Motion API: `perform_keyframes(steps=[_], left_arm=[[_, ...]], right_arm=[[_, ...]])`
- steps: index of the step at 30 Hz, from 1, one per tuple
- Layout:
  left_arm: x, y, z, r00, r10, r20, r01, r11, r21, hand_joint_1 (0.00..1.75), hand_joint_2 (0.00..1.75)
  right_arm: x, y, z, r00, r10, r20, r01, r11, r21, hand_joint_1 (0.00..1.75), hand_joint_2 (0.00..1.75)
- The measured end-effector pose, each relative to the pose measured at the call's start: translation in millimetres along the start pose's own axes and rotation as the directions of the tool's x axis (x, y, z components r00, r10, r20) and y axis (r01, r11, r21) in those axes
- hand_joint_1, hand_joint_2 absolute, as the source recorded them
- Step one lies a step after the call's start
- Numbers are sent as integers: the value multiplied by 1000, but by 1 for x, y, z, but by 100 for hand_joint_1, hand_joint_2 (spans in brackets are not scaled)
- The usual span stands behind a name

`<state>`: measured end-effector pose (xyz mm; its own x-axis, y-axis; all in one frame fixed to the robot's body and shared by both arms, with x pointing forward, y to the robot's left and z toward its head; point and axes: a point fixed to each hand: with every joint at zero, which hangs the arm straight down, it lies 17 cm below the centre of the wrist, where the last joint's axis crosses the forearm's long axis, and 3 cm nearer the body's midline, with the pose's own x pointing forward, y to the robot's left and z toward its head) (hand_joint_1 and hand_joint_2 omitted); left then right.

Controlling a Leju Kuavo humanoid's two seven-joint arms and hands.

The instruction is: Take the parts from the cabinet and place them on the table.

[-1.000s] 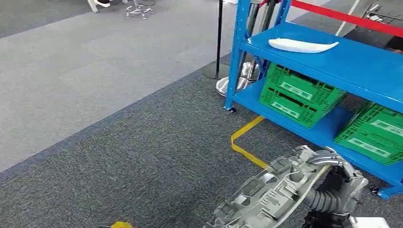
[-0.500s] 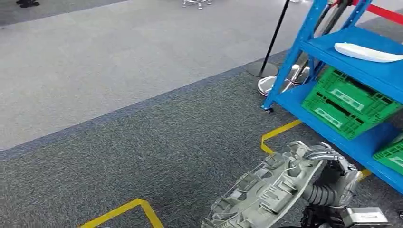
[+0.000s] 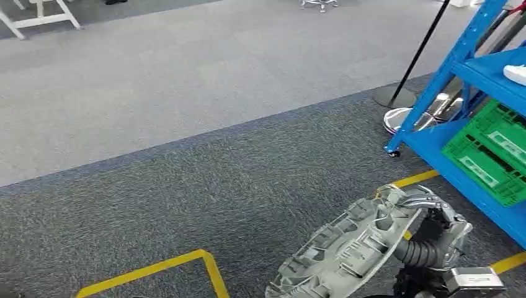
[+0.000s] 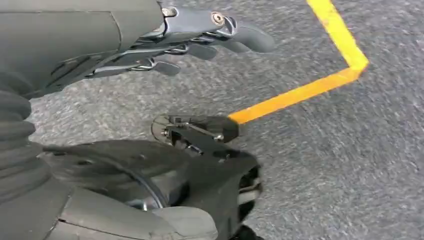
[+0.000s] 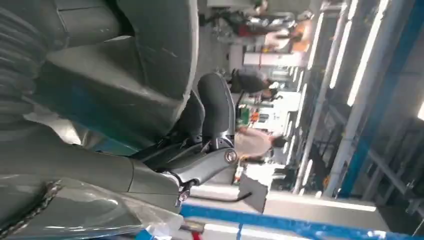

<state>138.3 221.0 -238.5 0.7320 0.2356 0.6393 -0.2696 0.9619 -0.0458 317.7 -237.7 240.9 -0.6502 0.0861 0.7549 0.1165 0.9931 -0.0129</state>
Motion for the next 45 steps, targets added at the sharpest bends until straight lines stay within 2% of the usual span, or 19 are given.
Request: perform_keyframes(steps=[27,45], left_arm=[[0,-10,-1,1000,-28,-11,28,999,-40,0,175],[0,-14,-1,996,-85,-6,84,993,-81,0,175]], right_arm=[[2,2,-9,1000,24,11,-24,1000,15,175,175],[19,41,-55,993,17,120,-29,994,107,175,175]])
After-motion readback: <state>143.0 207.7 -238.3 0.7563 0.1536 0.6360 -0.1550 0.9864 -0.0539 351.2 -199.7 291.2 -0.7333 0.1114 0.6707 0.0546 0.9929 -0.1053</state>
